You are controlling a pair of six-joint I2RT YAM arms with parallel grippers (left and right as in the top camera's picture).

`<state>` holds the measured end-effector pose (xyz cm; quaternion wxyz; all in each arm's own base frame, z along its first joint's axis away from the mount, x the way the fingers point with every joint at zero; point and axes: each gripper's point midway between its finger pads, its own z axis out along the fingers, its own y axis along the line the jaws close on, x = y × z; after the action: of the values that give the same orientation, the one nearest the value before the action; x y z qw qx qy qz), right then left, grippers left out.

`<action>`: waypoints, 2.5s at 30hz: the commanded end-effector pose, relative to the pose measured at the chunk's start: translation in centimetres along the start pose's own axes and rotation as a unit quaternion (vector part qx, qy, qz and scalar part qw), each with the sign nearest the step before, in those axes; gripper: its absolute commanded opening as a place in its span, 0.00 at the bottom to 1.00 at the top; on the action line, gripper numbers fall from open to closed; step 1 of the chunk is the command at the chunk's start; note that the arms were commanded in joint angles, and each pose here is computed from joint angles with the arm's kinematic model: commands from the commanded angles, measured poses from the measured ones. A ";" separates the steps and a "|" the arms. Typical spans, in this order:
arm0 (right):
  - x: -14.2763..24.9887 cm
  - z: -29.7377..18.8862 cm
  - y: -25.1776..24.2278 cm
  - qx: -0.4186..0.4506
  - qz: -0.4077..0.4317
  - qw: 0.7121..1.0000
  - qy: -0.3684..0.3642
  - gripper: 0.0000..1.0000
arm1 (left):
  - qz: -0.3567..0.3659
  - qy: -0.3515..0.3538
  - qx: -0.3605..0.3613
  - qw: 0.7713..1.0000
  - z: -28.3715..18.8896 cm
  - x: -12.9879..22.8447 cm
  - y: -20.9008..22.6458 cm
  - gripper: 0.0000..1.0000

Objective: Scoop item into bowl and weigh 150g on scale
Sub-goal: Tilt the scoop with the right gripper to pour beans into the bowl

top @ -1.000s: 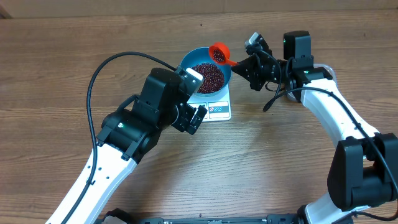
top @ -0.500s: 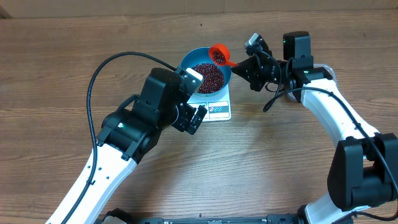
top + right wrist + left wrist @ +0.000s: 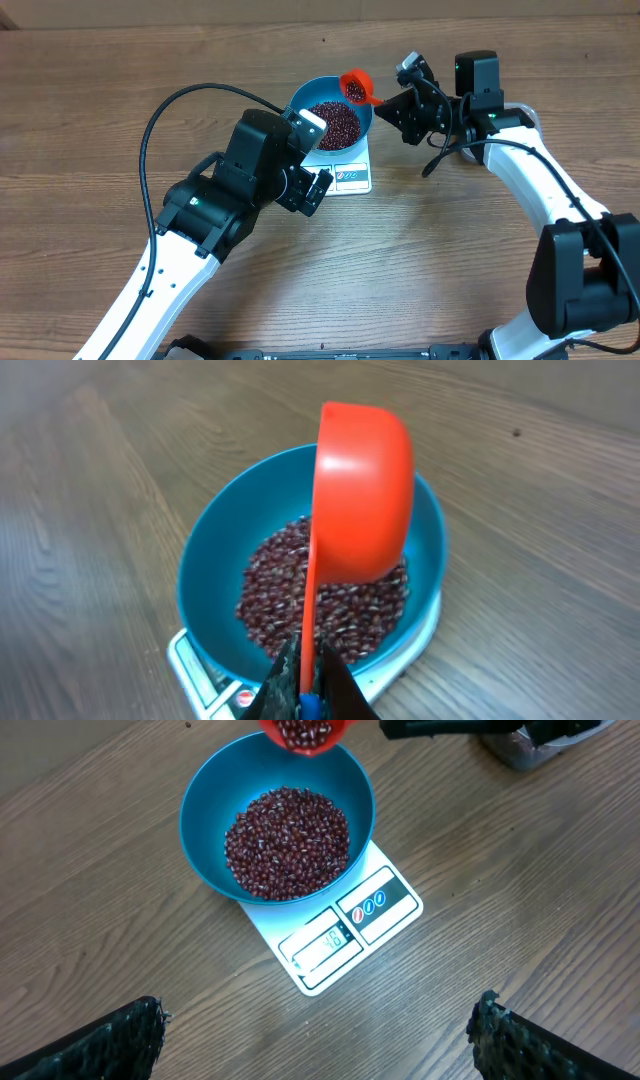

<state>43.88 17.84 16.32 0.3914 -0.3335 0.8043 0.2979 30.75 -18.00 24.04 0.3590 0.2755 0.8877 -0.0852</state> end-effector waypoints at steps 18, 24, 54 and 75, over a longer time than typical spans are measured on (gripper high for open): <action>-0.6 0.5 0.5 -0.005 0.000 1.000 -0.005 0.04 | -0.010 0.003 0.003 1.000 0.2 0.2 0.0 1.00; -0.3 0.5 -0.1 0.012 0.003 1.000 0.001 0.04 | -0.010 0.003 0.003 1.000 0.2 0.2 0.0 1.00; -0.3 0.5 0.5 -0.005 0.007 1.000 0.001 0.04 | -0.010 0.003 0.003 1.000 0.2 0.2 0.0 1.00; 0.6 0.6 1.0 -0.011 0.022 1.000 0.019 0.04 | -0.010 0.003 0.003 1.000 0.2 0.2 0.0 1.00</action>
<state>43.32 18.10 15.35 0.3677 -0.3210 0.8220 0.2933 30.76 -18.00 24.05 0.3592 0.2753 0.8877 -0.0853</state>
